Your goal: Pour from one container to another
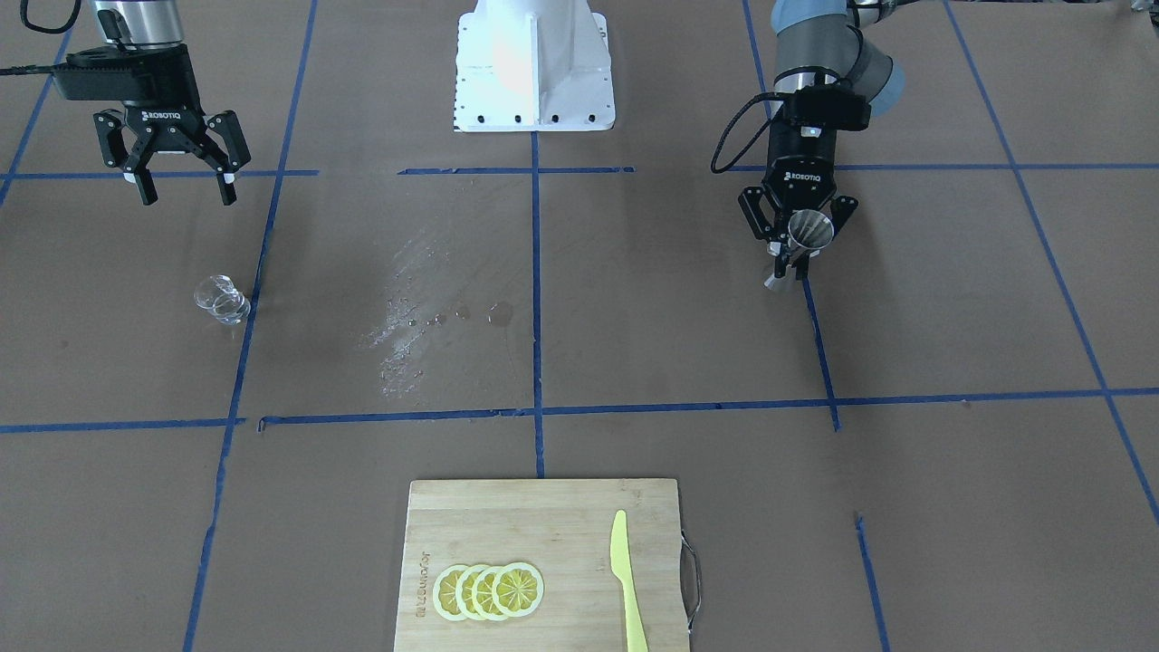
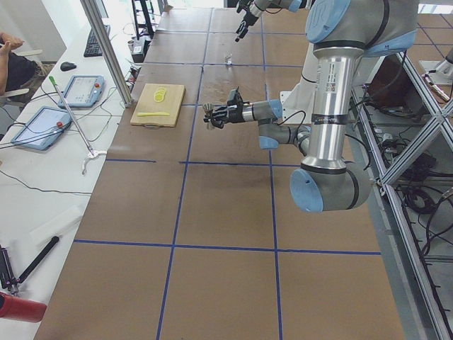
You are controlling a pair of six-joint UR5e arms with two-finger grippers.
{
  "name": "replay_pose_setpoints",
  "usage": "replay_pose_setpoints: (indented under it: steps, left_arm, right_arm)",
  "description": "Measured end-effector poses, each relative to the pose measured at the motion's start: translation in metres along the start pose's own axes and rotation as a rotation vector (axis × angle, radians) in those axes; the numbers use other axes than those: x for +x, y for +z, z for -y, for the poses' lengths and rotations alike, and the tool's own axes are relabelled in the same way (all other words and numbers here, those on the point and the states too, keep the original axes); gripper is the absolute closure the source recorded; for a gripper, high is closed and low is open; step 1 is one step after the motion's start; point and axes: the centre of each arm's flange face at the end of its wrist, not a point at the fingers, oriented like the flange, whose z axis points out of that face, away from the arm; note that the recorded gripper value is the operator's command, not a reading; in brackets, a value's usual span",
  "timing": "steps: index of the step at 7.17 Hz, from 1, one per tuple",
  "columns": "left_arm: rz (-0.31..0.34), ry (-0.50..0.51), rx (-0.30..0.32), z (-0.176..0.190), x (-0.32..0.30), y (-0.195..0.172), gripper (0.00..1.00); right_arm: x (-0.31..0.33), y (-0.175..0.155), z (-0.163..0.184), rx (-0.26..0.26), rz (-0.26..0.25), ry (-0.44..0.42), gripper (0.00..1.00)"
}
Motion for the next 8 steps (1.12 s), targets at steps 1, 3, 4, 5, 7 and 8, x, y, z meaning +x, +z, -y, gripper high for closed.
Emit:
replay_pose_setpoints:
  steps: [1, 3, 4, 5, 7, 8]
  left_arm:
    - [-0.019, -0.004, -0.013, 0.001, 0.005, 0.001, 1.00]
    - [-0.042, -0.013, -0.026, 0.003, 0.013, 0.003, 1.00]
    - [-0.044, -0.016, -0.026, 0.004, 0.014, 0.003, 1.00]
    - [-0.043, -0.017, -0.025, 0.006, 0.013, 0.005, 1.00]
    - [-0.041, -0.018, -0.025, 0.009, 0.011, 0.008, 1.00]
    - [-0.039, -0.017, -0.025, 0.010, 0.010, 0.009, 1.00]
  right_arm:
    - [0.012, 0.003, -0.008, 0.028, 0.022, -0.002, 0.00]
    - [0.026, 0.009, -0.020, 0.081, 0.026, -0.023, 0.00]
    - [0.029, 0.016, -0.029, 0.108, 0.020, -0.038, 0.00]
    - [0.037, 0.029, -0.043, 0.147, 0.025, -0.050, 0.00]
    - [0.051, 0.053, -0.069, 0.212, 0.039, -0.064, 0.00]
    - [0.052, 0.063, -0.078, 0.234, 0.036, -0.073, 0.00]
